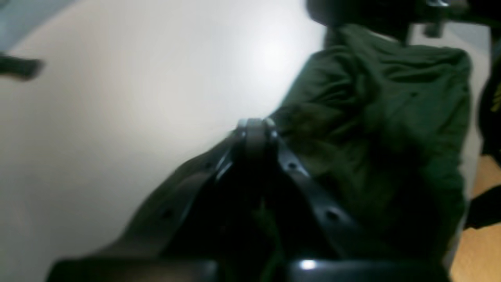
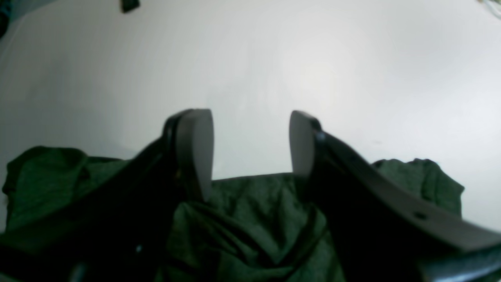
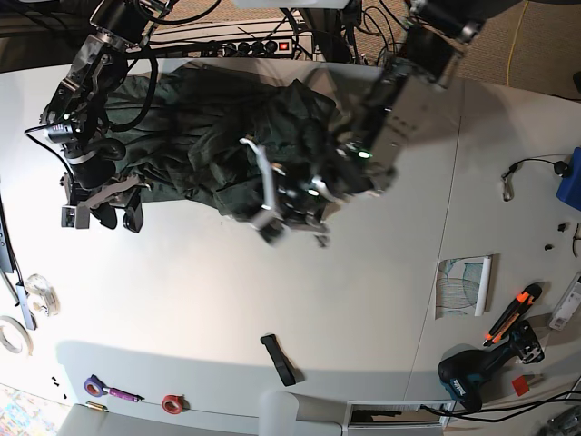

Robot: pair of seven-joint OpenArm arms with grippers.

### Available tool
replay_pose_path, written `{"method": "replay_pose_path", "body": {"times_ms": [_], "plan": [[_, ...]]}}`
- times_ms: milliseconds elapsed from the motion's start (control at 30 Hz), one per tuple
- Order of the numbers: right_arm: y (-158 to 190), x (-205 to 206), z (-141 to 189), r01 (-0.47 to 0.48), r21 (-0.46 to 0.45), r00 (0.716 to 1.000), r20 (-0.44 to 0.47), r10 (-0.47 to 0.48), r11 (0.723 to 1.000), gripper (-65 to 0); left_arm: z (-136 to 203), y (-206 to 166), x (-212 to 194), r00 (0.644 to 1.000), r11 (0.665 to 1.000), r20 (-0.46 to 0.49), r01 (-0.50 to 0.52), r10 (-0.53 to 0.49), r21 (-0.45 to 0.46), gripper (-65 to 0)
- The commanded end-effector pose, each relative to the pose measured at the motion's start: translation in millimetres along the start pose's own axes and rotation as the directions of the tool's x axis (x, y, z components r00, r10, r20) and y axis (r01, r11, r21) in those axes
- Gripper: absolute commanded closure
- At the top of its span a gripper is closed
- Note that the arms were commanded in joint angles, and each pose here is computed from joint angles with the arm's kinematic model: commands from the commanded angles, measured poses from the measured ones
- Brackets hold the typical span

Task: Layout the t-shirt on the table in an organized manner, then fold the t-shirt properly
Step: 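Push the folded end further toward the right gripper with the left gripper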

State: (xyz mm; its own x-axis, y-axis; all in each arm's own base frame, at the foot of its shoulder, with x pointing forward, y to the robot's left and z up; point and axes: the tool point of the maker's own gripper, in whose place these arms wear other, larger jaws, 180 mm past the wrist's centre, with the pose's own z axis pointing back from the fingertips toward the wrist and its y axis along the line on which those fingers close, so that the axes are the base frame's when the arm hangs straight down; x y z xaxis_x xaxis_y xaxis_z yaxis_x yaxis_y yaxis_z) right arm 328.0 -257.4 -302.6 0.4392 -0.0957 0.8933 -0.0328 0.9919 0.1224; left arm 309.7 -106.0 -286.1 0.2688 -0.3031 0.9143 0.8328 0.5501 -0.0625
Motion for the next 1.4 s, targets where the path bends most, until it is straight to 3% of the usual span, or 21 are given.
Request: {"method": "replay_pose_path", "body": {"times_ms": [0, 167, 333, 733, 1000, 1133, 1167, 1267, 1367], "plan": [[0, 20, 2, -0.012, 0.004, 0.998, 0.066, 0.012, 1.0, -30.7, 5, 5, 13, 0.999, 1.0, 0.036, 0.012, -0.012, 0.004, 0.0], [0, 20, 2, -0.011, 0.004, 0.998, 0.067, 0.011, 1.0, -30.7, 14, 17, -36, 0.995, 1.0, -0.096, -0.008, 0.01, 0.029, 0.0], [0, 20, 2, -0.011, 0.004, 0.998, 0.067, 0.011, 1.0, -30.7, 0, 12, -53, 0.99, 0.997, -0.115, -0.075, 0.076, 0.015, 0.0], [0, 20, 2, -0.011, 0.004, 0.998, 0.066, 0.011, 1.0, -30.7, -63, -14, -33, 0.98, 0.98, -0.116, -0.172, 0.16, -0.097, 0.0], [0, 20, 2, -0.011, 0.004, 0.998, 0.066, 0.011, 1.0, -30.7, -72, -12, -6, 0.985, 0.979, -0.047, -0.169, 0.165, -0.117, 0.0], [0, 20, 2, -0.011, 0.004, 0.998, 0.067, 0.011, 1.0, -30.7, -67, -39, 6, 0.989, 0.951, 0.0, -0.145, 0.151, -0.273, 0.0], [0, 20, 2, -0.011, 0.004, 0.998, 0.066, 0.011, 1.0, -30.7, -65, -46, 8, 0.989, 0.941, 0.012, -0.134, 0.145, -0.312, -2.7], [0, 20, 2, -0.012, 0.004, 0.998, 0.066, 0.011, 1.0, -30.7, -62, -53, 12, 0.987, 0.922, 0.014, -0.145, 0.161, -0.359, -24.2], [0, 20, 2, -0.011, 0.004, 0.998, 0.066, 0.011, 1.0, -30.7, -60, -51, 16, 0.986, 0.921, 0.025, -0.143, 0.163, -0.363, -26.9]]}}
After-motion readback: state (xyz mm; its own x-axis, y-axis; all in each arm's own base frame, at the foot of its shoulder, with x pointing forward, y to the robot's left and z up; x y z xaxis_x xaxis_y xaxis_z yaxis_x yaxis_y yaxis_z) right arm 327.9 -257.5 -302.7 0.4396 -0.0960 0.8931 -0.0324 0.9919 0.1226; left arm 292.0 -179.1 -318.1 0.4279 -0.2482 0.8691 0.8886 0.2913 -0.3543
